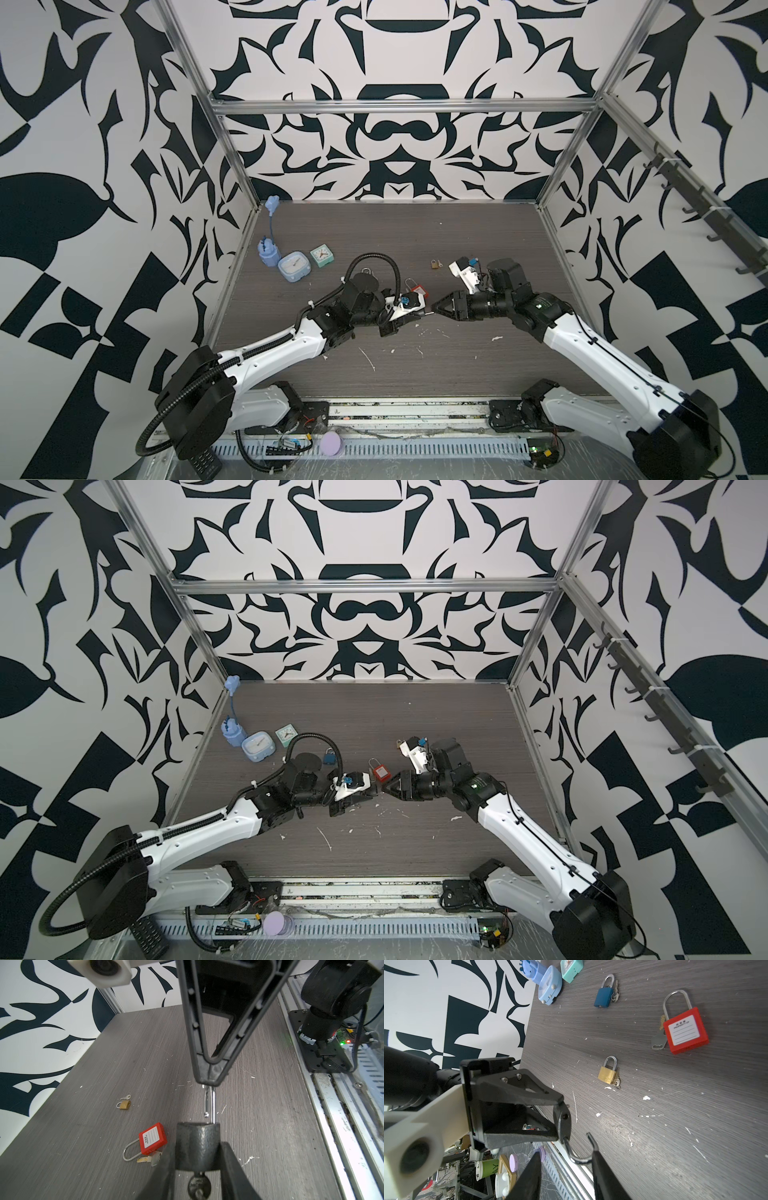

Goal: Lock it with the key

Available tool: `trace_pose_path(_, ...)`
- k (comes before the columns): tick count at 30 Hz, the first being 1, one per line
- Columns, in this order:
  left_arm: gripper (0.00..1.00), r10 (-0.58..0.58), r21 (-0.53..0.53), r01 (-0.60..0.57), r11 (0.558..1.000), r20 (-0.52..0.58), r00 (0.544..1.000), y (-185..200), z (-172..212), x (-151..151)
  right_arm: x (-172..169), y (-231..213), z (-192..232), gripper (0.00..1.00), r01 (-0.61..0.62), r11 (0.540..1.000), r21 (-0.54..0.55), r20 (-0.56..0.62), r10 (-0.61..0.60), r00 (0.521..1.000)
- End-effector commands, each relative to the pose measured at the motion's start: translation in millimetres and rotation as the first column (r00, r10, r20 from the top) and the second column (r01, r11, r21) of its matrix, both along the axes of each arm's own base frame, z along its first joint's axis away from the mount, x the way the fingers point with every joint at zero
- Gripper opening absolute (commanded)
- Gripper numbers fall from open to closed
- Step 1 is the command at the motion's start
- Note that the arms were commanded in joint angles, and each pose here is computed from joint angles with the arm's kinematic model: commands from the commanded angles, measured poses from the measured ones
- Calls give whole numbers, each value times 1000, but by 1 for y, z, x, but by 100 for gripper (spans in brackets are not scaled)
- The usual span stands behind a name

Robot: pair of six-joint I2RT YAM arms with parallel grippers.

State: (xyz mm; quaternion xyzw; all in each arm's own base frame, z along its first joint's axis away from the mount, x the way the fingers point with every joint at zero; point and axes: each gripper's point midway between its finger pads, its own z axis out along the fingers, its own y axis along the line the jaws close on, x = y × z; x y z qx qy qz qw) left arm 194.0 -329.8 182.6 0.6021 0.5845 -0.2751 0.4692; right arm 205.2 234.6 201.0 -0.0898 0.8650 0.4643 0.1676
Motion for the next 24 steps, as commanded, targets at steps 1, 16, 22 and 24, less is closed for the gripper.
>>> trace_pose_path(1, 0, -3, -37, 5, 999, 65, 998, -1, 17, 2, 1, -5, 6, 45, 21, 1000, 1, 10, -21, 1000)
trace_pose_path(16, 0, 13, -4, -12, 1000, 110, 994, -11, 15, 11, -2, 5, 10, 54, 48, 995, 92, -123, -36, 992)
trace_pose_path(22, 0, 15, -16, -14, 1000, 115, 993, -13, 16, 11, 2, 7, 4, 49, 49, 995, 91, -130, -37, 991)
trace_pose_path(24, 0, 19, -21, -17, 1000, 115, 993, -13, 17, 11, 2, 7, 2, 49, 50, 995, 87, -135, -38, 990)
